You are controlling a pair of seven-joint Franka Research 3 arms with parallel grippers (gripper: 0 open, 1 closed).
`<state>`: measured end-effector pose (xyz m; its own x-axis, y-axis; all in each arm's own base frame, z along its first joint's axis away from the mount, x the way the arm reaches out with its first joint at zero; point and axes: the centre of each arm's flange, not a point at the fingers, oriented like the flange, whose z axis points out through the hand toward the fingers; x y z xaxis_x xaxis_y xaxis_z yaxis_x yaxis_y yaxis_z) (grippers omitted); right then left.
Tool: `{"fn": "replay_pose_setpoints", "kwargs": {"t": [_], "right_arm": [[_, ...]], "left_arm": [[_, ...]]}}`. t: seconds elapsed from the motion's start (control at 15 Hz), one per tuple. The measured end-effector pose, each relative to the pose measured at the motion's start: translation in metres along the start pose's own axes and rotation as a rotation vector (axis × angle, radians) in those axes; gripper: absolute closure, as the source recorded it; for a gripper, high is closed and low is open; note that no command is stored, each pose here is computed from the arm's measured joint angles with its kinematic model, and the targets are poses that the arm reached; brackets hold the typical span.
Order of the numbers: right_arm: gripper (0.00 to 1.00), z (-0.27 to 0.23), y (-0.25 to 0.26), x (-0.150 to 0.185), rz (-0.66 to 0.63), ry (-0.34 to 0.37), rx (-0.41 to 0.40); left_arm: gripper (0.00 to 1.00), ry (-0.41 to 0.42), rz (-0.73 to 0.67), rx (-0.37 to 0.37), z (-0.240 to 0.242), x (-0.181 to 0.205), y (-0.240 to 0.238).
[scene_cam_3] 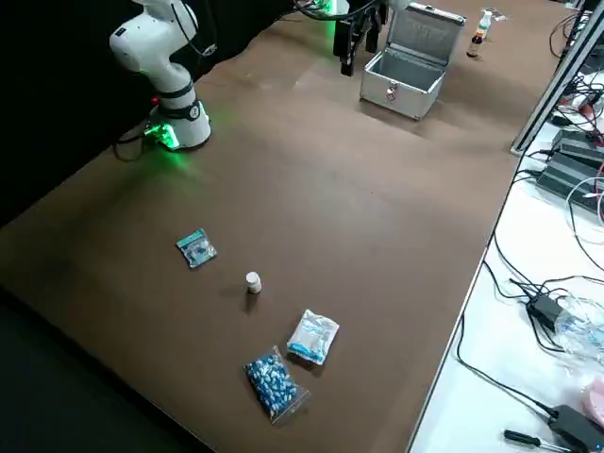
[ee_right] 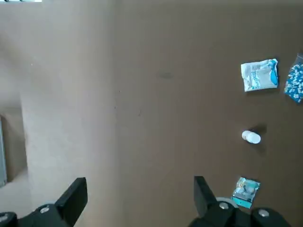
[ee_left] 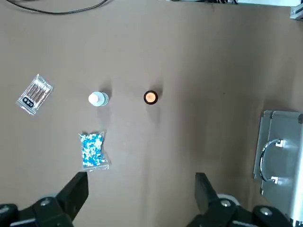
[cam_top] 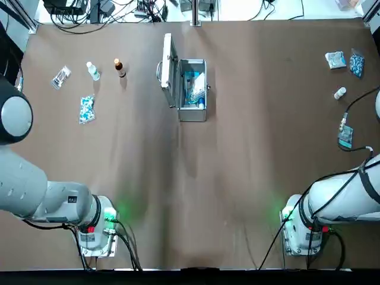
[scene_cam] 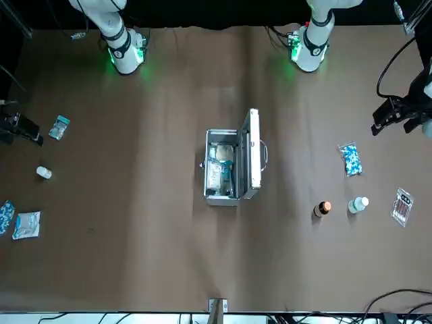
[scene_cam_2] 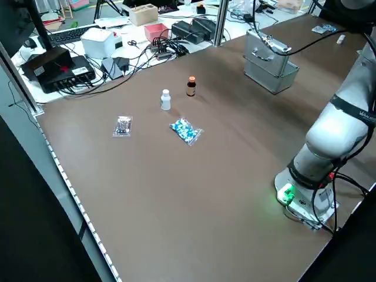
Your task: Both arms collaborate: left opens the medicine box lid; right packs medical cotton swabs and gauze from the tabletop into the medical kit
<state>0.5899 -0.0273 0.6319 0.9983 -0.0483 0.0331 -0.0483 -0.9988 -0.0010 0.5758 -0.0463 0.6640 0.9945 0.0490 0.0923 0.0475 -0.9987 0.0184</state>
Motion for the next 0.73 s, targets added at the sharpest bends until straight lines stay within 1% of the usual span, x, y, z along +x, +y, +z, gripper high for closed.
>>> {"fn": "replay_pose_setpoints", "kwargs": {"t": [0.2, 0.53, 0.73], "right_arm": [[0.01, 0.007, -0.001, -0.003, -0.002, -0.036, -0.005], [0.01, 0.018, 0.007, -0.004, 0.01, -0.059, -0.005], [0.01, 0.021, 0.009, -0.003, 0.015, -0.057, 0.002]], "left_arm": [[0.0, 0.0, 0.0, 0.0, 0.0, 0.0, 0.0], [0.0, 0.0, 0.0, 0.0, 0.0, 0.0, 0.0], [0.0, 0.0, -0.005, 0.0, 0.0, 0.0, 0.0]]}}
